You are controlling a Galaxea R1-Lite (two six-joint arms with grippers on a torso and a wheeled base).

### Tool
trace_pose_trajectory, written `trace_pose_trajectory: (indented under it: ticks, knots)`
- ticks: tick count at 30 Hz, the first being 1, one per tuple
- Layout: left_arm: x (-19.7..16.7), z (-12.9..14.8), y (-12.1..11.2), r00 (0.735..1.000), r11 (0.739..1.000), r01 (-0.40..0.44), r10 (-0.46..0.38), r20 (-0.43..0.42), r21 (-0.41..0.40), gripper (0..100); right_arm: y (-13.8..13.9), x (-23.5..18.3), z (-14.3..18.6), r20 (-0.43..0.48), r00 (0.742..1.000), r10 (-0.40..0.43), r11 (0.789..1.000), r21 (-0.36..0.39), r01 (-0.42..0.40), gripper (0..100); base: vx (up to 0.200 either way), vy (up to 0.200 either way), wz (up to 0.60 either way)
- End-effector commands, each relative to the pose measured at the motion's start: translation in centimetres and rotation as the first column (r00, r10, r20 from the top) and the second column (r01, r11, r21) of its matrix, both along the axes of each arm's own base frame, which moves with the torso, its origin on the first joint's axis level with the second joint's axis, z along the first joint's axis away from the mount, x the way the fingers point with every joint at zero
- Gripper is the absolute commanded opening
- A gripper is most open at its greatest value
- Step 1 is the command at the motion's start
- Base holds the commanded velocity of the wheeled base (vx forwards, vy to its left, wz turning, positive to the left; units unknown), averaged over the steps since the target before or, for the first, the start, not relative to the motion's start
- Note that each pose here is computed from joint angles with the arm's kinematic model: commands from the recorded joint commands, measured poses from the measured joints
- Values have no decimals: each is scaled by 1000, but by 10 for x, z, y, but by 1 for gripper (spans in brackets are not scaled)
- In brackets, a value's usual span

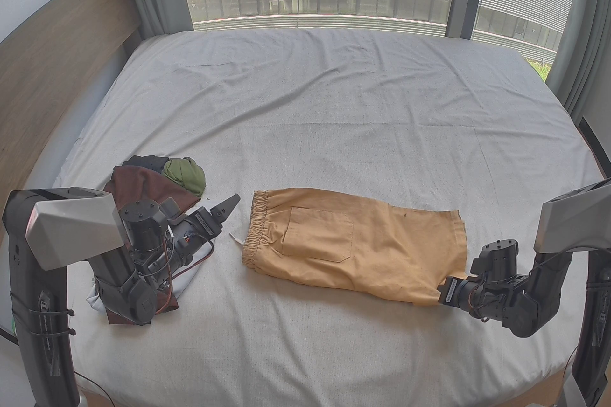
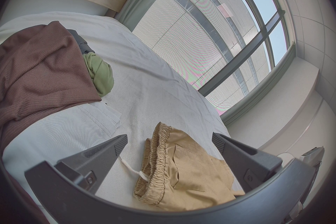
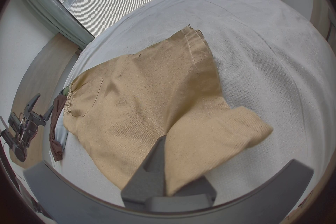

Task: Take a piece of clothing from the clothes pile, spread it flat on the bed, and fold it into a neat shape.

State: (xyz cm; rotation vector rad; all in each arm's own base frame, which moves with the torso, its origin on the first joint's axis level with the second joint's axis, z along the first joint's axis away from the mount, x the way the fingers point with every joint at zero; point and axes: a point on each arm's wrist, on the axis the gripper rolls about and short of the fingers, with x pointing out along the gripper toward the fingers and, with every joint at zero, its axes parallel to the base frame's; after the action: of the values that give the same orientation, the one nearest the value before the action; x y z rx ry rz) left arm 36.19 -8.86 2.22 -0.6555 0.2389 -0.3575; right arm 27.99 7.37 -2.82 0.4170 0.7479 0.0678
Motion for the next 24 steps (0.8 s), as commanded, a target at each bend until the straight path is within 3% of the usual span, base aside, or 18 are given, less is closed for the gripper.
trace_pose_trajectory:
  ticks: [1,12,13,19,24]
  knots:
    - [0,1,0,1000,1000,1,-1,1,-1,100,-1,-8,-5,-19,1000,-4,1000,-13,4,0,0,0,0]
    - [0,1,0,1000,1000,1,-1,3,-1,100,-1,-12,-17,-20,1000,-8,1000,-26,7,0,0,0,0]
    - [0,1,0,1000,1000,1,-1,3,-1,100,-1,-13,-17,-23,1000,-8,1000,-27,7,100,0,0,0]
    - [-1,1,-1,1000,1000,4,-4,1,-1,100,0,-40,-21,-105,993,62,995,-73,-70,100,0,0,0]
    - [-2,-3,-2,1000,1000,10,-10,-11,2,100,19,-67,-18,-141,966,216,974,-32,-222,100,0,0,0]
